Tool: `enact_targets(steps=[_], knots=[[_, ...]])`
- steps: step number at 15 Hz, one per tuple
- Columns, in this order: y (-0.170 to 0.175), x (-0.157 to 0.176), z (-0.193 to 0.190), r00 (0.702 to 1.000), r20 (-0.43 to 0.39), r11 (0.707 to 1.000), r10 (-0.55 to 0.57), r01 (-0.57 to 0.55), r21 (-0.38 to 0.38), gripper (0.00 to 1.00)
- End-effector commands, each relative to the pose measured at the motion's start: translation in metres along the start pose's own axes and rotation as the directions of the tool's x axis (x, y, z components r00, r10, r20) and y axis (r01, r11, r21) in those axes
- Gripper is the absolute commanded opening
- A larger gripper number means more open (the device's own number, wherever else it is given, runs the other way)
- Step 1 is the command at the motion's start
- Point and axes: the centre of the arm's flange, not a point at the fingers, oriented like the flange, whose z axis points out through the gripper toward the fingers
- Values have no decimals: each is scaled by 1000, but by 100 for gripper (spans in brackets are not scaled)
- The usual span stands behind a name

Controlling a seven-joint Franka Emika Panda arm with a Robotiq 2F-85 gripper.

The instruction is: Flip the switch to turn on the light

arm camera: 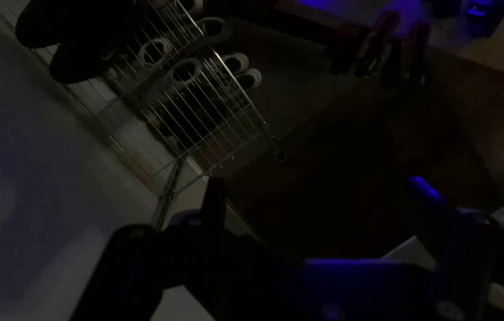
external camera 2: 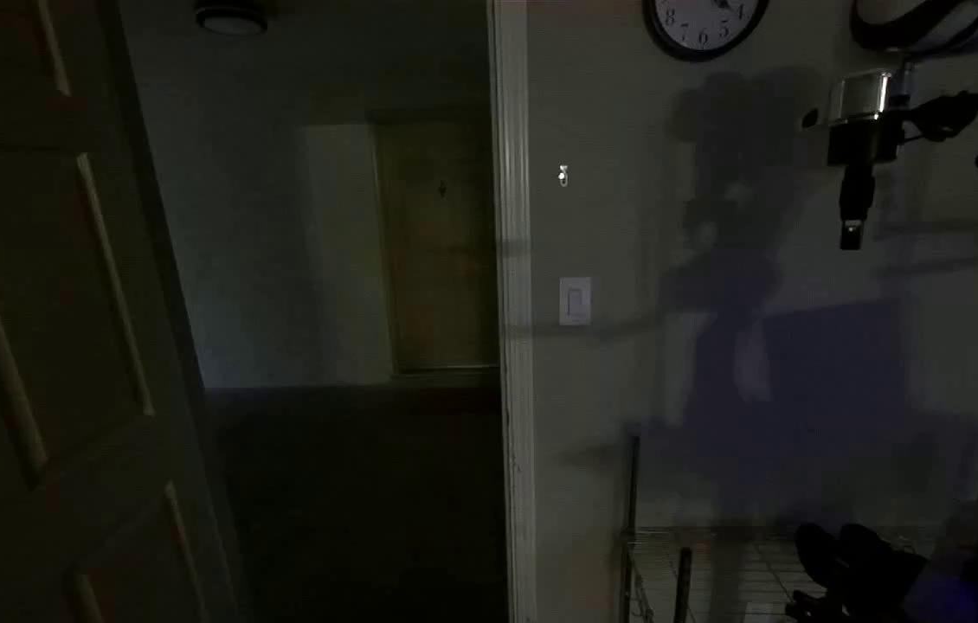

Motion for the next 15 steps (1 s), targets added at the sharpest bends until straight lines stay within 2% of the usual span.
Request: enact_targets(steps=[1,9,10,11,15], knots=[[0,0,0,1000,0,1000,0,0,0,100],[0,0,0,1000,0,1000,0,0,0,100],[0,0,0,1000,0,1000,0,0,0,75],[-1,3,2,1000,7,1000,-7,7,-4,73],[-11,36,22,996,60,998,-63,62,12,47]])
